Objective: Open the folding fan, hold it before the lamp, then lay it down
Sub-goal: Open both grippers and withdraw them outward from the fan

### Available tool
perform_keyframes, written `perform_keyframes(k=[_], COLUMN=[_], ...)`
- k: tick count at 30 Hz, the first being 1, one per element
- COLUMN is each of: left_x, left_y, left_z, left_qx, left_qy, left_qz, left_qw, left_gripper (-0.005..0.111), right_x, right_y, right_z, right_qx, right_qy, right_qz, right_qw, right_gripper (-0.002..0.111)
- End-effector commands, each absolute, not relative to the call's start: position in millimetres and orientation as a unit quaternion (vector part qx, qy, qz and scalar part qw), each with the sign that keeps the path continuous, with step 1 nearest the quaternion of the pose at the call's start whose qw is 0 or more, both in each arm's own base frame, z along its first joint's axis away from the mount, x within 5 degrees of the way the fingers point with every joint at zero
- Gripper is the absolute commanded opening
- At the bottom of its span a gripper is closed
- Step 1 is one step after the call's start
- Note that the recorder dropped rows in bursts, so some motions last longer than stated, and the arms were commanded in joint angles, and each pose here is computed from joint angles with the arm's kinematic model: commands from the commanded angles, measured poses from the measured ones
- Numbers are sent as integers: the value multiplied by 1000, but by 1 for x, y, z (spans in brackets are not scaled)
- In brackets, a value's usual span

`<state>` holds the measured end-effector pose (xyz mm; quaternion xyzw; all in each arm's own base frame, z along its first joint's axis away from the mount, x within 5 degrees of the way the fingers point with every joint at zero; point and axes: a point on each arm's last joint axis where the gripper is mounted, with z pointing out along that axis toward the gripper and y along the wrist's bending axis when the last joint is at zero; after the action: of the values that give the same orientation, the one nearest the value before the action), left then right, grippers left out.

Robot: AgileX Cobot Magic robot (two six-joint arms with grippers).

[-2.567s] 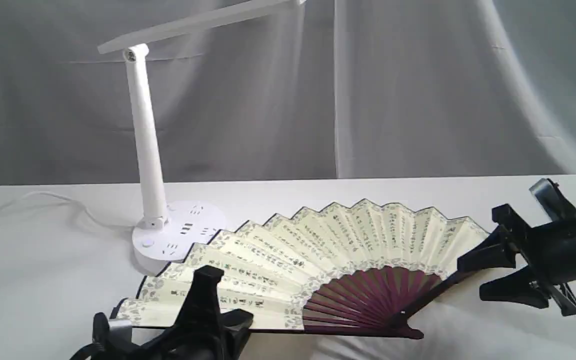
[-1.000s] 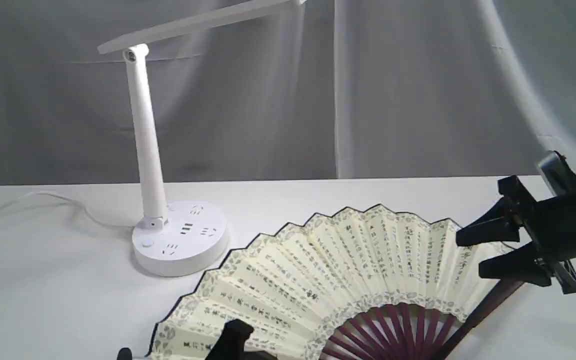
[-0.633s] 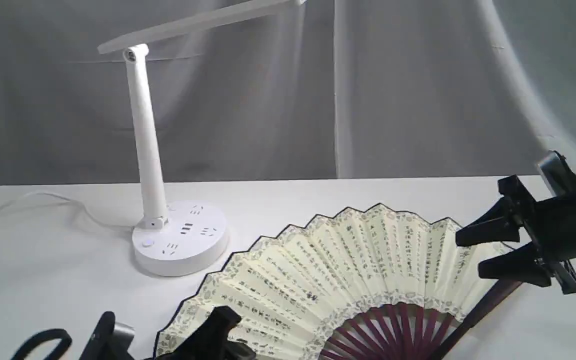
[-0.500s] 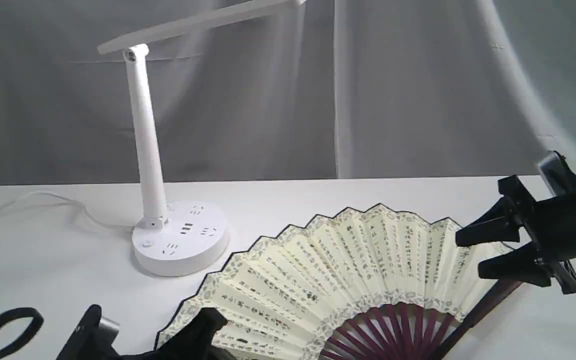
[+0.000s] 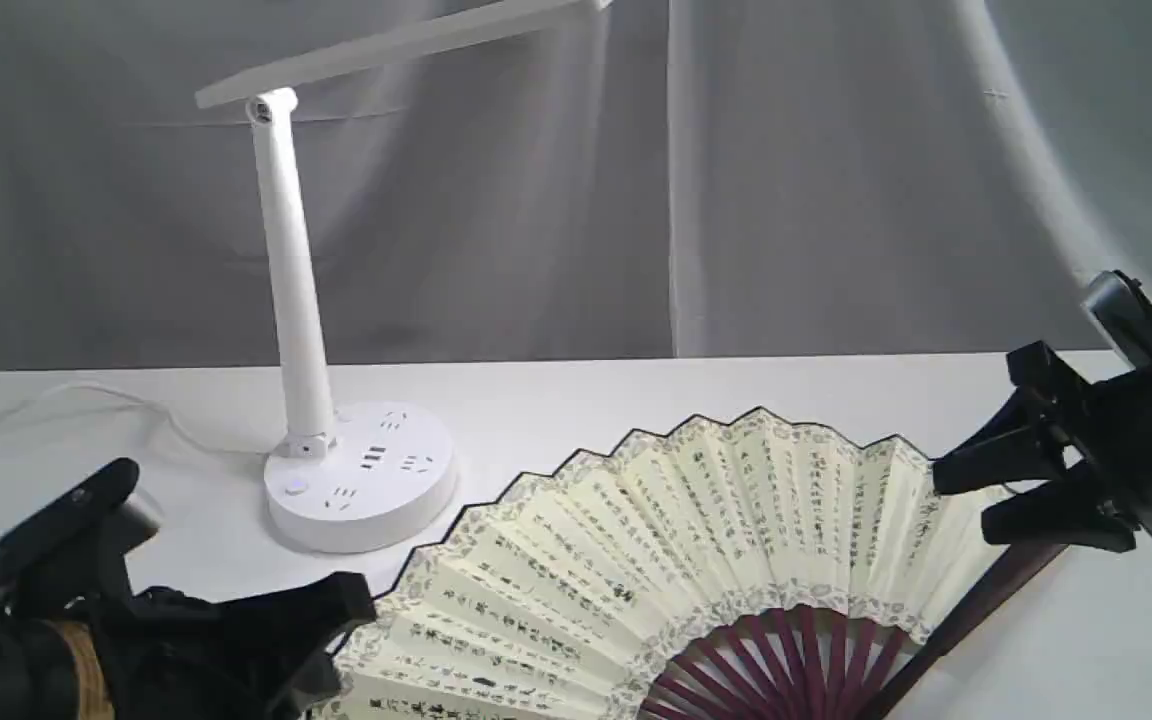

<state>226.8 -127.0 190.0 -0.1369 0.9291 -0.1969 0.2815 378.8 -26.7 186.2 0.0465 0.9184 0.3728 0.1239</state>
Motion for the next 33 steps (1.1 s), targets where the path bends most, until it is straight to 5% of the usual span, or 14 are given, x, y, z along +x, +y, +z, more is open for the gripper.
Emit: perform_keyframes(k=[1, 14, 21, 33], left_x=[230, 256, 271, 281], left_y=[-111, -57, -42, -37], left_z=[204, 229, 236, 217], left_qx=[-91, -80, -66, -62], left_qy=[942, 956, 968, 979], left_qz=[-133, -37, 3, 14], left_qw=[295, 278, 242, 196], left_gripper=[2, 0, 0, 0], right_x=[374, 356, 336, 289], right_y=[-19, -9, -26, -24], right_z=[192, 228, 245, 260], right_qx=[10, -19, 7, 0], right_qy=[943, 986, 991, 980], right_qz=[312, 116, 13, -8], right_qw=[117, 122, 136, 201], right_gripper=[43, 12, 8, 0])
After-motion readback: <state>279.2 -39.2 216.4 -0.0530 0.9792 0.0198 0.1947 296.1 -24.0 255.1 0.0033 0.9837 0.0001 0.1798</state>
